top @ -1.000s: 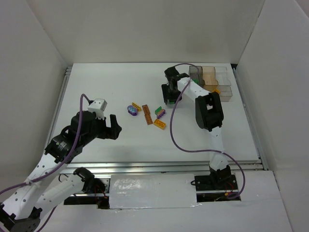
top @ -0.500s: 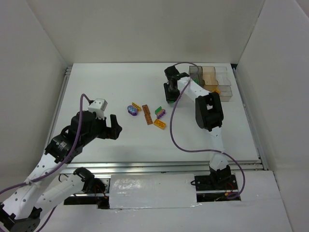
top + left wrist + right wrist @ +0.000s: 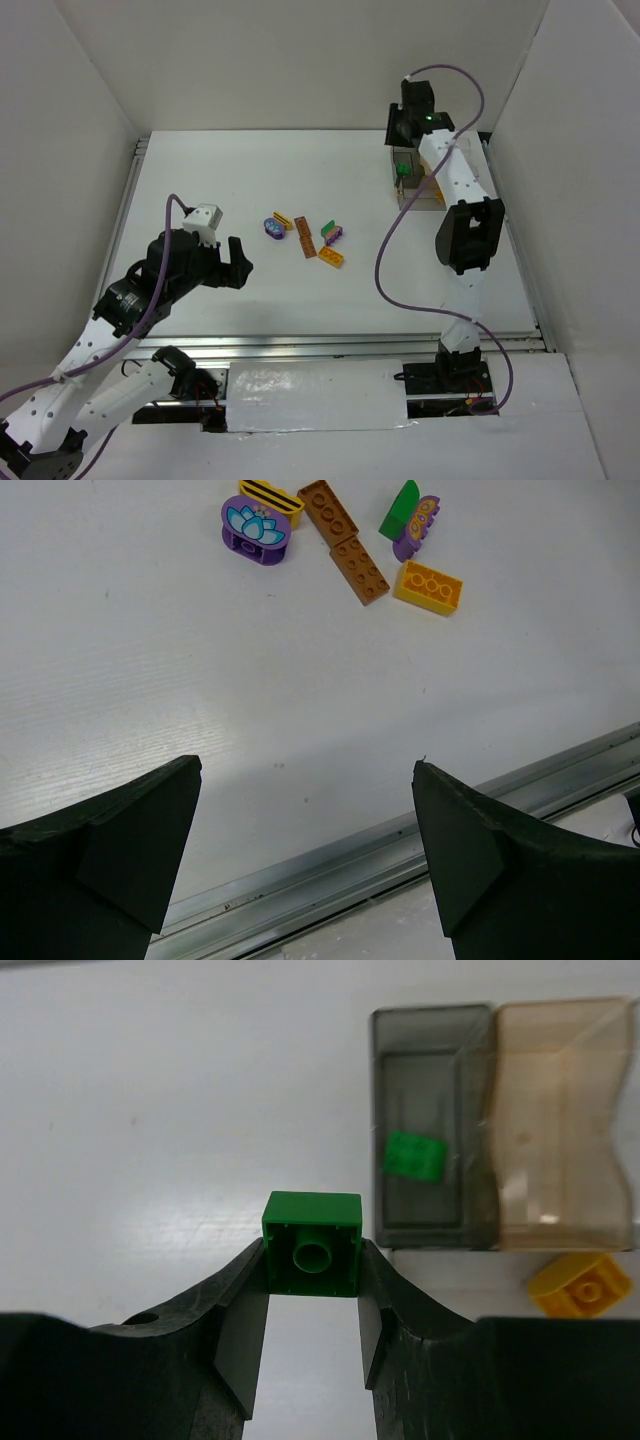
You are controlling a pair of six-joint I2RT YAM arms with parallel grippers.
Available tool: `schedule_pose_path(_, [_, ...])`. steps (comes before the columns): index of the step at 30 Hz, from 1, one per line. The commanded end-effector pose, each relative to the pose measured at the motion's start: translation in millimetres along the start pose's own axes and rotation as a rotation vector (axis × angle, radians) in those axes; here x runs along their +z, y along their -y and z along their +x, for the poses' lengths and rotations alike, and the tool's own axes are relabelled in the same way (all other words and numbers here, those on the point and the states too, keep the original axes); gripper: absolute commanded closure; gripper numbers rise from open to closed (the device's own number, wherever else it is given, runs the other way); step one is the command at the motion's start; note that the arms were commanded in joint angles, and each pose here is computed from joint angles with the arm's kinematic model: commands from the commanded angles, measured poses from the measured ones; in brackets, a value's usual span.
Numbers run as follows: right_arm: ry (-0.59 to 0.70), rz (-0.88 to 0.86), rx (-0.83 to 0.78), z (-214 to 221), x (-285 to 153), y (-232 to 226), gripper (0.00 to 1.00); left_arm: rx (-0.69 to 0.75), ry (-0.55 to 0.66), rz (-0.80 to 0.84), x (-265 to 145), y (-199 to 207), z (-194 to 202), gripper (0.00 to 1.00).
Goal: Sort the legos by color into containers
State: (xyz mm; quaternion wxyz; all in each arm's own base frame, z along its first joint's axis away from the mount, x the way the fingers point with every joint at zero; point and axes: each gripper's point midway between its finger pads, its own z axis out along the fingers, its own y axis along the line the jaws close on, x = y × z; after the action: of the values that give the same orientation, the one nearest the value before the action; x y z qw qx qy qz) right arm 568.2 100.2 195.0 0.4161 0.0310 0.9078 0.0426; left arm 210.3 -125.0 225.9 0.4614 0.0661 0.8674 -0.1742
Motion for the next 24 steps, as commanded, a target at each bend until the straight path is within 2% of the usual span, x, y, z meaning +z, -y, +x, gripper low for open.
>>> schedule_pose_path(1, [0.042,0.059,-0.040,-16,17,28,0.77,0.021,0.035,0.022,0,5,-10,0.00])
schedule_pose_path(8, [0.075,0.067,0.002,-24,40,47,0.70,0.024,0.018,0.020,3,5,-7,0.00])
schedule_pose_path(13, [0.050,0.101,0.013,-14,59,59,0.61,0.024,0.017,0.023,4,6,-7,0.00])
schedule_pose_path(20, [0.024,0.117,0.029,-2,67,71,0.60,0.028,0.009,0.027,5,7,-6,0.00])
schedule_pose_path(24, [0.013,0.143,0.038,5,74,78,0.43,0.027,0.007,0.025,5,6,-5,0.01])
